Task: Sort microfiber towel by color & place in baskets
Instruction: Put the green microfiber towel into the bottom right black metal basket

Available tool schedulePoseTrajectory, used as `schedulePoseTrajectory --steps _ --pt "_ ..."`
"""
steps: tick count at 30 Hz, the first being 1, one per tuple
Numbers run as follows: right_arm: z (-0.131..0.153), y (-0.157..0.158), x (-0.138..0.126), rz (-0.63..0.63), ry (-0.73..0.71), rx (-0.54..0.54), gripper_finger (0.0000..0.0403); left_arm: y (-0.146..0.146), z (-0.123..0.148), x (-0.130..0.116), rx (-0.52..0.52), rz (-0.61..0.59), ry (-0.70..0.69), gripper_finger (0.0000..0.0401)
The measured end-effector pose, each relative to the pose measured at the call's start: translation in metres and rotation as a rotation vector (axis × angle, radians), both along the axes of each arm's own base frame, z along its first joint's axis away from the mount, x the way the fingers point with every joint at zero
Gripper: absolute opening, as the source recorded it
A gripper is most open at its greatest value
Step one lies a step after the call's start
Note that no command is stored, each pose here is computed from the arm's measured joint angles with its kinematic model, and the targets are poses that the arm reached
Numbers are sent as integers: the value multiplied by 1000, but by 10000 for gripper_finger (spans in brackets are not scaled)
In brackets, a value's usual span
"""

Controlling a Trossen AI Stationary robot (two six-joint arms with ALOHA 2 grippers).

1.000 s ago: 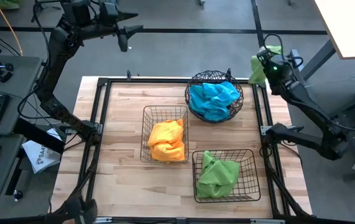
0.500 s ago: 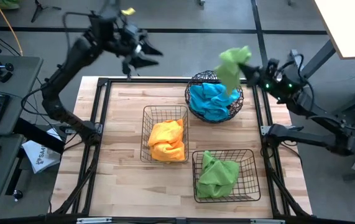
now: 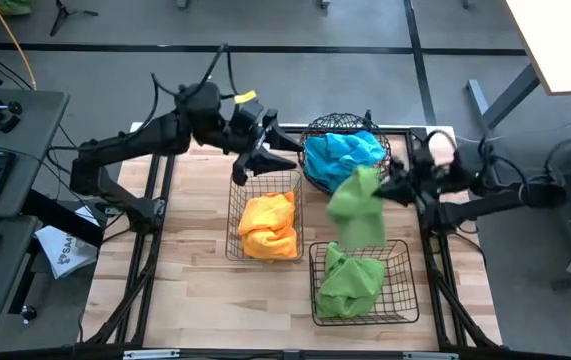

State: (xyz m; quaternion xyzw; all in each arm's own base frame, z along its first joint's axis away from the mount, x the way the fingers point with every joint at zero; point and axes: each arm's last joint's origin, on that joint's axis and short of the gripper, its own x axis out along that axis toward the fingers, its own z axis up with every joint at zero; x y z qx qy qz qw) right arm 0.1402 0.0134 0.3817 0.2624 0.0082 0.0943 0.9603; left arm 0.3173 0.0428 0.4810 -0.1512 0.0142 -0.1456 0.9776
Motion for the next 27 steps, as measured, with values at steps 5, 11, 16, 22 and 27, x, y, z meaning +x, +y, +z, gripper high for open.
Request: schedulePoseTrajectory --steps 5,11,16,22,27 --pt "-13 30 8 64 123 -2 0 -6 15 -16 10 101 -59 223" --pt "-29 71 17 139 237 -8 0 -3 39 -44 90 208 -204 223" --pt "-47 107 25 191 348 20 0 -4 48 -59 107 220 -243 223" --pt "-74 154 23 285 531 110 0 -5 49 -61 107 219 -242 223" --pt "-97 189 12 315 682 197 0 -6 49 -61 97 177 -242 223"
